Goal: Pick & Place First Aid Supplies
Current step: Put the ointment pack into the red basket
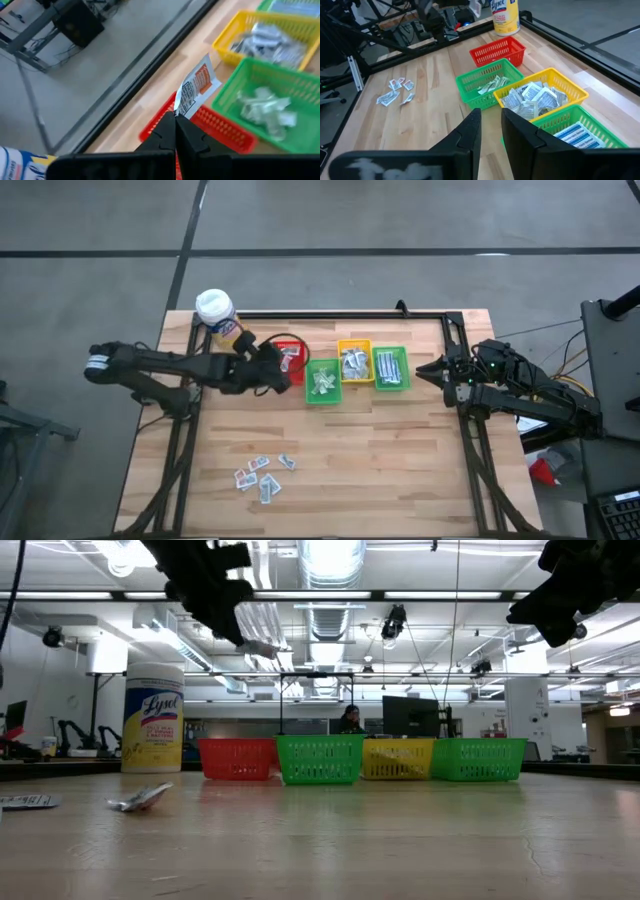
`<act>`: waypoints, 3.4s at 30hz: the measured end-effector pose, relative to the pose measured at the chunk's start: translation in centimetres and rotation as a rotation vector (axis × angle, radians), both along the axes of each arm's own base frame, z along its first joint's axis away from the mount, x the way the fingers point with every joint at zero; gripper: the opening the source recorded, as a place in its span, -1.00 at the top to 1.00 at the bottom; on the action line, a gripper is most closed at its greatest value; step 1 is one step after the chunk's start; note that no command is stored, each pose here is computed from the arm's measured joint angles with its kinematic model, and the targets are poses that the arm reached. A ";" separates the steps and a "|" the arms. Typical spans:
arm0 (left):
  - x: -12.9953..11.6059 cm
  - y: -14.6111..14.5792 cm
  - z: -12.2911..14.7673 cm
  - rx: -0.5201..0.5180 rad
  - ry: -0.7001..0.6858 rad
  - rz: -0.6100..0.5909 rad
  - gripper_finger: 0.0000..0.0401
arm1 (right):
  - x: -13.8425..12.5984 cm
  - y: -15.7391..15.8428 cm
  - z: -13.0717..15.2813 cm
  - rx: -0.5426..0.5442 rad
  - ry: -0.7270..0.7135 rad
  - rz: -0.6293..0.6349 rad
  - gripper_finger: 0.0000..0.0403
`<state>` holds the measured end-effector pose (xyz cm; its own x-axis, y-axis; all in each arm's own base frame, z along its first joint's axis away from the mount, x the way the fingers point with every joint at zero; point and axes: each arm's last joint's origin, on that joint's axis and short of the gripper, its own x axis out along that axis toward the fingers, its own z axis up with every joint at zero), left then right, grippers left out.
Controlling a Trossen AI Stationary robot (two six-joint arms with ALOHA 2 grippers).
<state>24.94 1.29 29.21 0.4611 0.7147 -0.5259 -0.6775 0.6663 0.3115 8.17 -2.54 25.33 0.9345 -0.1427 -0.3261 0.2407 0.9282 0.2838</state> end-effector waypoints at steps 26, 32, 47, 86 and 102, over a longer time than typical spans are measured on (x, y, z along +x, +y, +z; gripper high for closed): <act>3.1 9.2 -2.6 -0.266 0.444 -0.180 1.00 | 0.0 0.0 0.0 0.000 0.000 0.000 0.64; 3.1 10.6 -2.9 -0.313 0.488 -0.253 1.00 | 0.0 0.0 0.0 0.000 0.001 0.000 0.59; 2.7 14.0 -3.1 -0.523 0.484 -0.439 1.00 | 0.0 0.0 0.0 0.000 0.000 0.000 0.63; 6.5 19.7 -7.9 -0.762 0.753 -0.714 1.00 | 0.0 0.0 0.0 0.000 0.000 0.000 0.64; 7.1 20.3 -10.1 -0.775 0.777 -0.741 1.00 | 0.0 0.0 0.0 0.000 0.000 0.000 0.57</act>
